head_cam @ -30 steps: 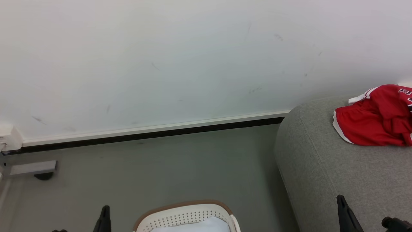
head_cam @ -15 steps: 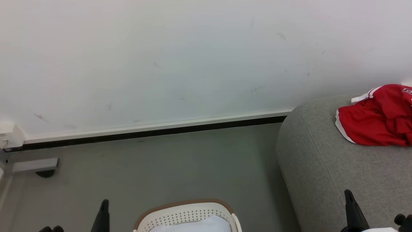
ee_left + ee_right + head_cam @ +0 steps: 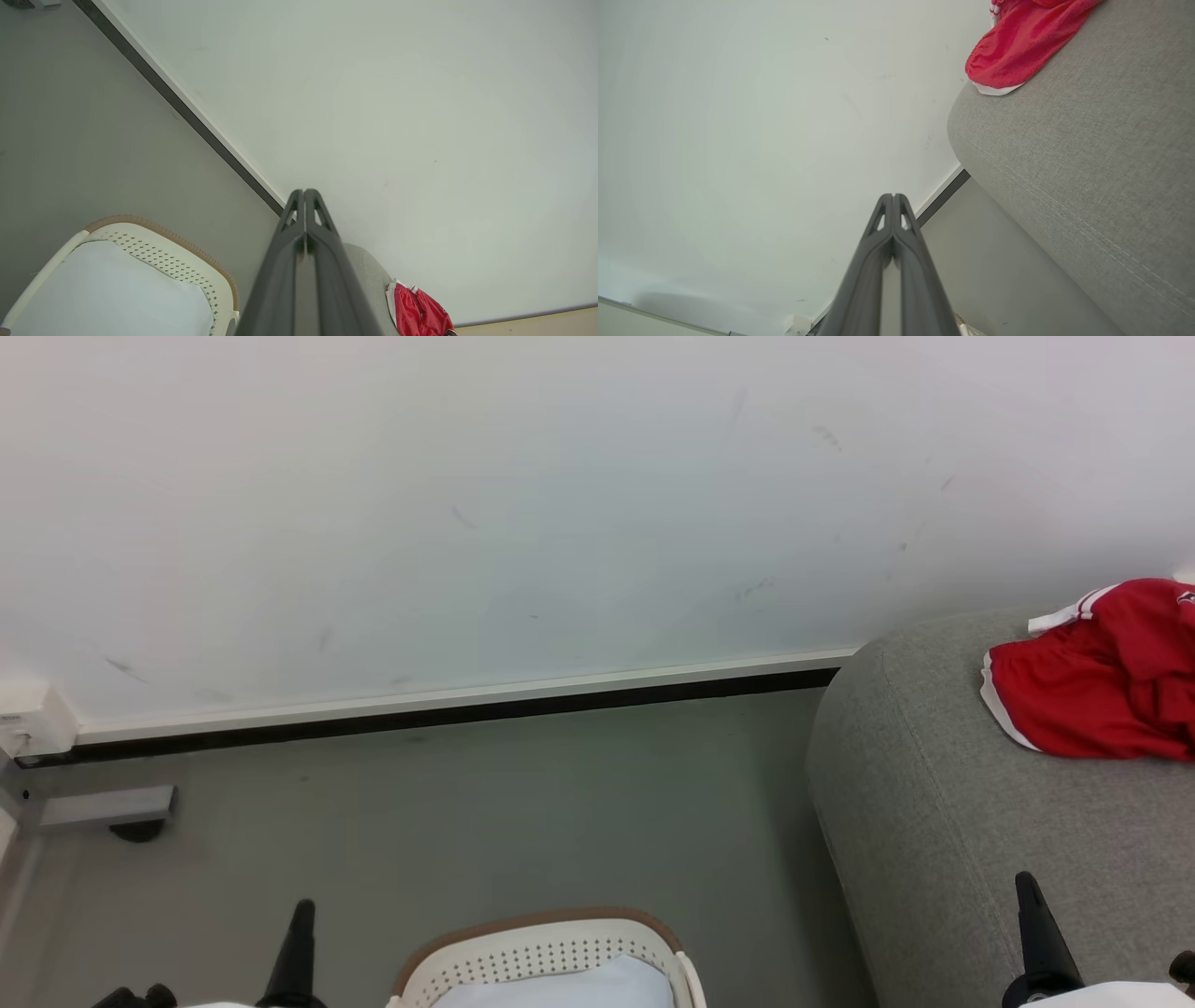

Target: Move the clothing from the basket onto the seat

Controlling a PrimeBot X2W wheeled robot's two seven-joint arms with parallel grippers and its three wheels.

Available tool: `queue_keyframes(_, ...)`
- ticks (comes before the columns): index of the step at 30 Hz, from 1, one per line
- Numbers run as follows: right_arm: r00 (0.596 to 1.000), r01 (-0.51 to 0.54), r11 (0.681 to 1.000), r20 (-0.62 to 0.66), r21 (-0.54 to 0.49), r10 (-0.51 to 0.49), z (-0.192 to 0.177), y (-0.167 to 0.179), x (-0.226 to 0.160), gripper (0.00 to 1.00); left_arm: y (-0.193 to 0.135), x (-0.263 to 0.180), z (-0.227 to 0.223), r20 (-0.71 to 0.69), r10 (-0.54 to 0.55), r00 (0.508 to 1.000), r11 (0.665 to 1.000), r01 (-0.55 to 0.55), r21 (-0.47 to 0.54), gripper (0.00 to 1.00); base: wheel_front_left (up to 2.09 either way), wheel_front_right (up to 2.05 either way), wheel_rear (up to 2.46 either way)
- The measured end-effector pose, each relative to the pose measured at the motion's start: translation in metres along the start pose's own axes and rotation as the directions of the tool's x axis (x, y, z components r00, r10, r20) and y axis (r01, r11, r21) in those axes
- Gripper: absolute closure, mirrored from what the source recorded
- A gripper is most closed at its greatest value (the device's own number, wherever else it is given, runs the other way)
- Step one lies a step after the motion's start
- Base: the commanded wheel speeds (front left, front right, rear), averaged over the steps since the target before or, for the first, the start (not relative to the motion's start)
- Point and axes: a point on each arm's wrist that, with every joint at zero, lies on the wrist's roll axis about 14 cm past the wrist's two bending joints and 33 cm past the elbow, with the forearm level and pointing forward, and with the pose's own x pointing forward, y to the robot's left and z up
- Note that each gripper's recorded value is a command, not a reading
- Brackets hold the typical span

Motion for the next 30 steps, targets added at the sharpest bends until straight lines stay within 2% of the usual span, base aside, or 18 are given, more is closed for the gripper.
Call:
queue_keyframes(15, 1.000, 0.001, 0.988, 0.004, 0.153, -0.002, 0.005, 0.000, 0.005, 1.00, -0.004, 0.005, 0.006, 0.003, -0.016, 1.000, 0.987, 0.017, -0.157, 1.00, 0.00, 0.00, 0.00)
queue_keyframes(30, 1.000, -0.016, 0.957, 0.010, 0.289, 0.014, 0.011, 0.005, 0.011, 1.00, -0.007, 0.010, 0.011, 0.008, -0.036, 0.999, 0.957, 0.037, -0.289, 1.00, 0.00, 0.00, 0.00)
